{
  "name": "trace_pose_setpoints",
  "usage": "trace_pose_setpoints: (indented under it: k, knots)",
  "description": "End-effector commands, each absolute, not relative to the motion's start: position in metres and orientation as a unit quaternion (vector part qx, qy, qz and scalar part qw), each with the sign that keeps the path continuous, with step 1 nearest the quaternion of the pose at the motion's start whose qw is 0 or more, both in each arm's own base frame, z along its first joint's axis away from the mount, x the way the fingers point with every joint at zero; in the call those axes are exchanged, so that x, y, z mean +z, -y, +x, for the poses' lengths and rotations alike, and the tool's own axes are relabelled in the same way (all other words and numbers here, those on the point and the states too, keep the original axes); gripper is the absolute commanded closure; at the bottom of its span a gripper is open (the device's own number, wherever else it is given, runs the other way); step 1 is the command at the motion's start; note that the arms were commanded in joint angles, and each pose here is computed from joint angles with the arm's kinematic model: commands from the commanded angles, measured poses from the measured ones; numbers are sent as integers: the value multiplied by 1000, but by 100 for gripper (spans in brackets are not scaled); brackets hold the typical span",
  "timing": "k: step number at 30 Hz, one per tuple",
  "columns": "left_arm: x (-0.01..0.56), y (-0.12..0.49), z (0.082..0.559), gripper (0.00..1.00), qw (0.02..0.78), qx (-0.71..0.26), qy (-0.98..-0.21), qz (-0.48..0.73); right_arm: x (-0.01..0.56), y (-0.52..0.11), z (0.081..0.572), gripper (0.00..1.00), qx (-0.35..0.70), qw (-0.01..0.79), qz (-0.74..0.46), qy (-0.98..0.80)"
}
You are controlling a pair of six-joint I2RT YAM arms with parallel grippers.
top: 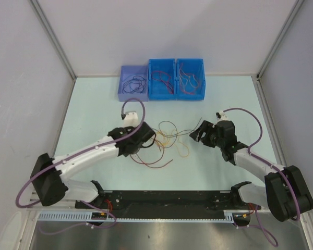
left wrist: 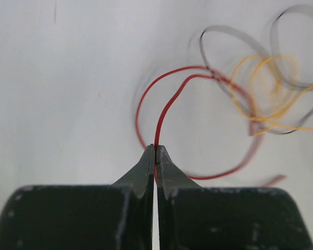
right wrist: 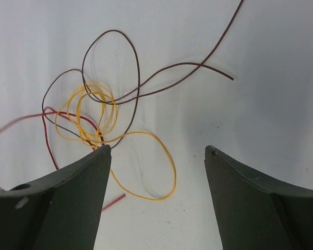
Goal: Untangle the cables
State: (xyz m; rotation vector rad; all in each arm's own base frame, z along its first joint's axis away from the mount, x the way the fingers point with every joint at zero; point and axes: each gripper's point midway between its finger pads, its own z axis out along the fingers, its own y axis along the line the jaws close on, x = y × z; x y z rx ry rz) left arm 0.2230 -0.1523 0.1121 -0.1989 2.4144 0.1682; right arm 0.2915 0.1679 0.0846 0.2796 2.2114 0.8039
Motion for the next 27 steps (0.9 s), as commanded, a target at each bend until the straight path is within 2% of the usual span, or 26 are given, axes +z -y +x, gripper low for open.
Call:
trace_pose_setpoints:
  k: [1, 5, 12, 18, 27]
  knots:
    - [217, 132, 240, 100, 443, 70, -891, -72, 106, -177, 293, 23, 346, 407, 70, -843]
    - [269, 131, 245, 100, 489, 36, -869, -58, 129, -190, 285, 23, 371, 428, 27, -824]
    - [342, 143, 244, 100, 571, -59, -818, 23, 228, -228, 254, 17, 486, 475, -66, -731]
    - [368, 152, 237, 100, 605, -115, -785, 62, 282, -259, 241, 15, 532, 482, -131, -684]
    - [359, 174, 226, 100, 591, -178, -782, 89, 257, -314, 239, 17, 521, 438, -172, -712]
